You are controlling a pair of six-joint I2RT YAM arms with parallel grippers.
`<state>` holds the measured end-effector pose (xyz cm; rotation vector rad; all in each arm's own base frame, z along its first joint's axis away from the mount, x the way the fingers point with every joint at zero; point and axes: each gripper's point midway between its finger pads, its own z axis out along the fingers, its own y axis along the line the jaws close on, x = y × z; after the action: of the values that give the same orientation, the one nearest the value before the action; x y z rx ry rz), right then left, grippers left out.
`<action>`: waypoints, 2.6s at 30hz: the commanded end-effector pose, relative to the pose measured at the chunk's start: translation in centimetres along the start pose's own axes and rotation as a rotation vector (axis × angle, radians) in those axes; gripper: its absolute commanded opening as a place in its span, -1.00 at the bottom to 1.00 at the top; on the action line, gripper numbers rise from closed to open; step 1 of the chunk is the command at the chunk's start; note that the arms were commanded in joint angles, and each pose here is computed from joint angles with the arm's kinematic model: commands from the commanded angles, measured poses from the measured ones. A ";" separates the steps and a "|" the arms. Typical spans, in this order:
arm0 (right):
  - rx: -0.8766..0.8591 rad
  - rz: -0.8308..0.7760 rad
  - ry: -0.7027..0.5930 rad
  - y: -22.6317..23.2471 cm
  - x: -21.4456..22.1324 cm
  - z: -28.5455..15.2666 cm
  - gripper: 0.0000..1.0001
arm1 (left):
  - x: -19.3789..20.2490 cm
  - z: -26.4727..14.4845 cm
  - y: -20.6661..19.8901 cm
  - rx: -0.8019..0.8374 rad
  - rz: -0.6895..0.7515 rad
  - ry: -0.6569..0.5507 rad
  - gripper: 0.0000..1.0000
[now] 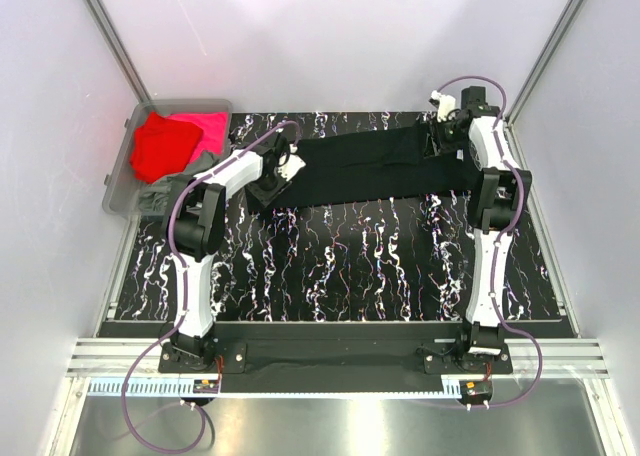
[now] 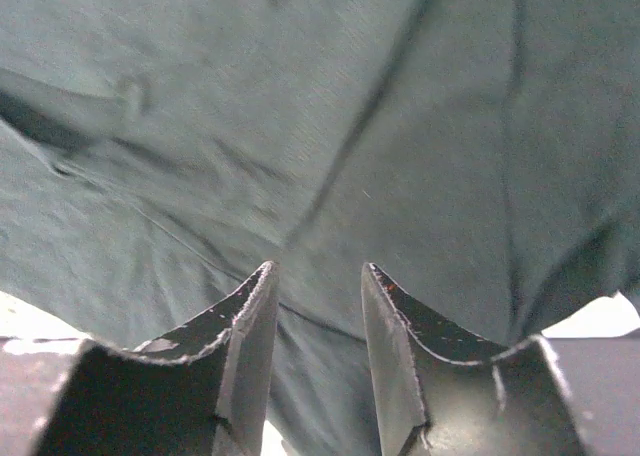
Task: Fold and stack the t-shirts
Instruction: Fold the tshirt
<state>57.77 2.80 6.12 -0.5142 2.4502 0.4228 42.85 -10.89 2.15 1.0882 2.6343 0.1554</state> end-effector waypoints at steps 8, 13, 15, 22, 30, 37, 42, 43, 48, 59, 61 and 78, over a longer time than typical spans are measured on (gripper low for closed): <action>-0.042 -0.055 -0.040 2.8 -2.5 -1.2 -0.22 | -0.6 -0.4 0.1 -0.010 0.015 -0.013 -0.21; -0.043 -0.045 -0.003 2.4 -1.1 0.1 -0.22 | -0.3 -0.2 -0.1 -0.006 0.012 -0.005 -0.22; -0.045 -0.043 0.006 2.3 -0.8 0.4 -0.21 | -0.2 -0.2 -0.1 -0.008 0.017 -0.002 -0.21; -0.042 -0.042 0.026 2.1 -0.1 0.9 -0.17 | -0.3 0.0 0.0 -0.009 0.019 0.000 -0.21; -0.042 -0.032 0.054 1.6 1.1 2.3 -0.16 | -0.3 -0.1 0.0 -0.011 0.025 0.001 -0.21; -0.045 -0.031 0.056 1.4 1.3 2.9 -0.20 | -0.1 -0.1 -0.1 -0.015 0.027 0.007 -0.21; -0.049 -0.033 0.034 1.5 0.7 3.4 -0.25 | -0.3 -0.1 -0.4 -0.014 0.039 0.007 -0.21; -0.047 -0.037 0.033 1.6 0.6 3.4 -0.28 | -0.3 -0.1 -0.4 -0.014 0.039 0.005 -0.21; -0.052 -0.058 0.024 2.1 0.1 3.8 -0.83 | -0.3 -0.2 -0.5 -0.020 0.047 0.007 -0.21; -0.072 -0.170 -0.099 5.4 -5.3 2.9 -0.96 | 0.1 -0.2 -0.8 -0.016 0.052 0.017 -0.21; -0.087 -0.199 -0.115 6.9 -6.2 3.6 -0.97 | 0.2 -0.3 -0.8 -0.016 0.052 0.017 -0.21; -0.022 -0.168 -0.341 9.2 -14.2 -1.0 0.22 | -2.1 -8.1 1.1 -0.095 0.128 -0.151 0.01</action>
<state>63.28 17.41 9.09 -0.7096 2.1641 0.4291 42.02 -11.03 5.18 1.1785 2.5493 0.2167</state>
